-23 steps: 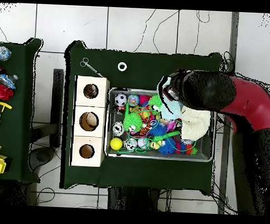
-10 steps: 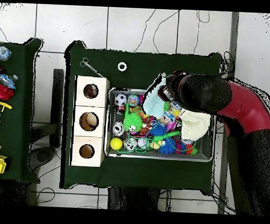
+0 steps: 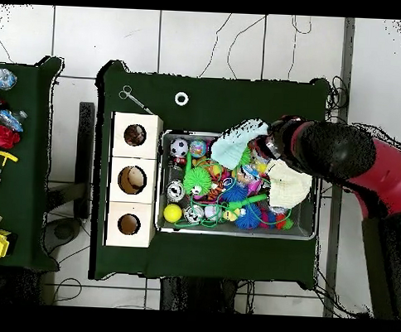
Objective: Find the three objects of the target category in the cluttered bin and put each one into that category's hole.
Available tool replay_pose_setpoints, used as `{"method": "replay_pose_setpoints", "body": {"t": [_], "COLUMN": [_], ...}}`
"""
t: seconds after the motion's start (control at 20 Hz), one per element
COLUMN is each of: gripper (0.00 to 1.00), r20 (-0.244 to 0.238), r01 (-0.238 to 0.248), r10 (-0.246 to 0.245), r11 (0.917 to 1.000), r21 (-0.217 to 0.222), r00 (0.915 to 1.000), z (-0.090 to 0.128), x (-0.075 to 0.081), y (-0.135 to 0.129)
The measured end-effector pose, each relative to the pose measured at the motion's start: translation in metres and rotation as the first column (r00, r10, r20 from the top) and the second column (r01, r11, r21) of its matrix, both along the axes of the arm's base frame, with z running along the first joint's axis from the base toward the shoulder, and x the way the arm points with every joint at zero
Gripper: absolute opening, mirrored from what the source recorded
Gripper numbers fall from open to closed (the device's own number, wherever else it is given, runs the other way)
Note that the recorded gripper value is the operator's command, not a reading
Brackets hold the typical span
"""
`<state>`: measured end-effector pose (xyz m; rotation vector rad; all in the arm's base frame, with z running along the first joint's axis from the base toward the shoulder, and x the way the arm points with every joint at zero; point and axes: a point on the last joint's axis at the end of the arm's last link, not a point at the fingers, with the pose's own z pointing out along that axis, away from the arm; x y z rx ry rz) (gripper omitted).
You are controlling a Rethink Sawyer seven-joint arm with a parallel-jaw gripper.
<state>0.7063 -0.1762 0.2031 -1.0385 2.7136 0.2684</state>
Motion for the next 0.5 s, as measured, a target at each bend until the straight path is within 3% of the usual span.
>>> {"method": "replay_pose_setpoints", "body": {"t": [0.5], "gripper": [0.00], "r20": [-0.055], "r01": [0.071], "r10": [-0.071], "r11": [0.9974], "r21": [0.007], "r00": [0.9960], "z": [0.009], "x": [-0.027], "y": [-0.062]}}
